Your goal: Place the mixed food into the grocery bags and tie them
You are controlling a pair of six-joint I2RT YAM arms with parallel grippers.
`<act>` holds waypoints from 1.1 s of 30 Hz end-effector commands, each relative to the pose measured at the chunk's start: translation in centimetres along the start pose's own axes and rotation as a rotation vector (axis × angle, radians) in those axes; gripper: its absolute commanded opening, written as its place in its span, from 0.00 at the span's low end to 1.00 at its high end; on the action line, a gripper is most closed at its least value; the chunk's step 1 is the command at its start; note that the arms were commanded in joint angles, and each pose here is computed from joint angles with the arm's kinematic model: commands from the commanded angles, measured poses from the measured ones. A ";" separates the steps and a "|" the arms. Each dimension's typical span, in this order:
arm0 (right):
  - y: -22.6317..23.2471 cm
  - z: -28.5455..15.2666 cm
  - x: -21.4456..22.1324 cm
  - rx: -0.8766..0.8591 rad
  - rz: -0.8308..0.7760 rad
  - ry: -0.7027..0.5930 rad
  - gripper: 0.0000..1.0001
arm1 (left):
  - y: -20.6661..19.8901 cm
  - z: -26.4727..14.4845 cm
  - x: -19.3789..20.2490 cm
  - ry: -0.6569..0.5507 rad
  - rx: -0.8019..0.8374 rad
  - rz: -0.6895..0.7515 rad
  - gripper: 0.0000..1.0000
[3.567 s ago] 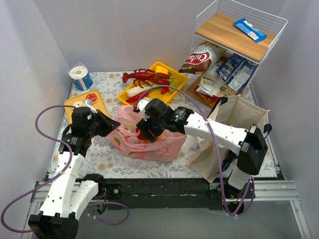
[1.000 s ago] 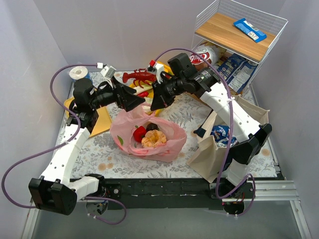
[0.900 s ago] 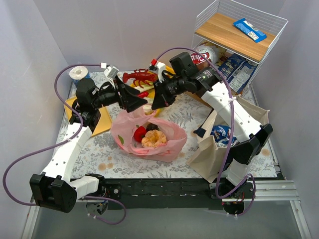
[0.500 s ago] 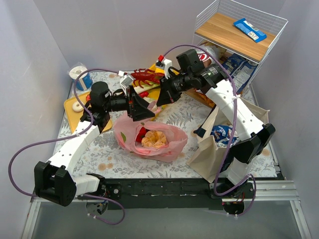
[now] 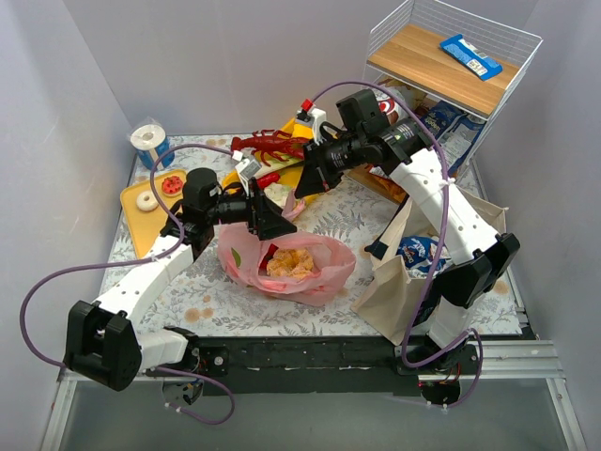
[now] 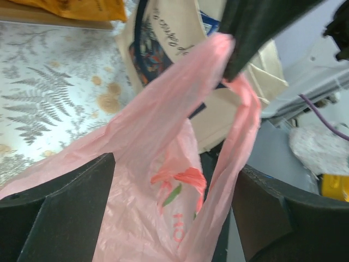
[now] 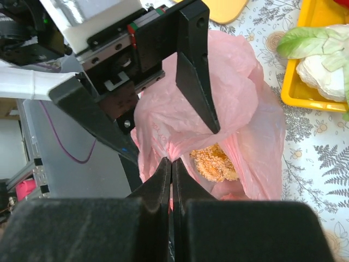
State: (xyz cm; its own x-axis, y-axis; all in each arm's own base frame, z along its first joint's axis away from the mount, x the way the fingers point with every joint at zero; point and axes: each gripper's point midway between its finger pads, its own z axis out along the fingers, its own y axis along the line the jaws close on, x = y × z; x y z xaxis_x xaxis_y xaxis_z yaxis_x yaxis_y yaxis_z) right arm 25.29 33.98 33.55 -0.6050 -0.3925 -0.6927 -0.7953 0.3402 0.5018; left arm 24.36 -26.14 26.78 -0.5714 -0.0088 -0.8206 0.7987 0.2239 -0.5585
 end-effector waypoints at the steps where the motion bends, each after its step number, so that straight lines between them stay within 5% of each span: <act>1: 1.3 -0.3 -2.1 -0.057 -0.044 -0.065 0.01 | 1.0 -0.4 -1.6 -0.093 -0.126 0.112 0.82; 9: 1.2 -0.1 -1.8 -0.060 -0.025 -0.056 0.01 | 1.1 -3.2 -5.2 -0.254 -0.321 0.321 0.98; 21: 2.2 0.0 -1.5 -0.135 -0.016 -0.038 0.01 | -0.1 0.1 -5.0 -0.181 -0.148 0.369 0.98; 33: 1.4 0.5 -0.4 -0.114 0.013 0.002 0.01 | 0.1 1.4 -5.3 -0.206 -0.157 0.434 0.98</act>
State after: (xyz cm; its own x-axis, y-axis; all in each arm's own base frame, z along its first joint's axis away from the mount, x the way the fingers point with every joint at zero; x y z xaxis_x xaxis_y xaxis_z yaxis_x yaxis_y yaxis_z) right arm 24.44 34.84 33.96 -0.6260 -0.3888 -0.6760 -0.7791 0.2736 0.5641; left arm 27.46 -27.05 28.59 -0.2331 -0.0388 -0.9717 0.8934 0.3861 -0.2297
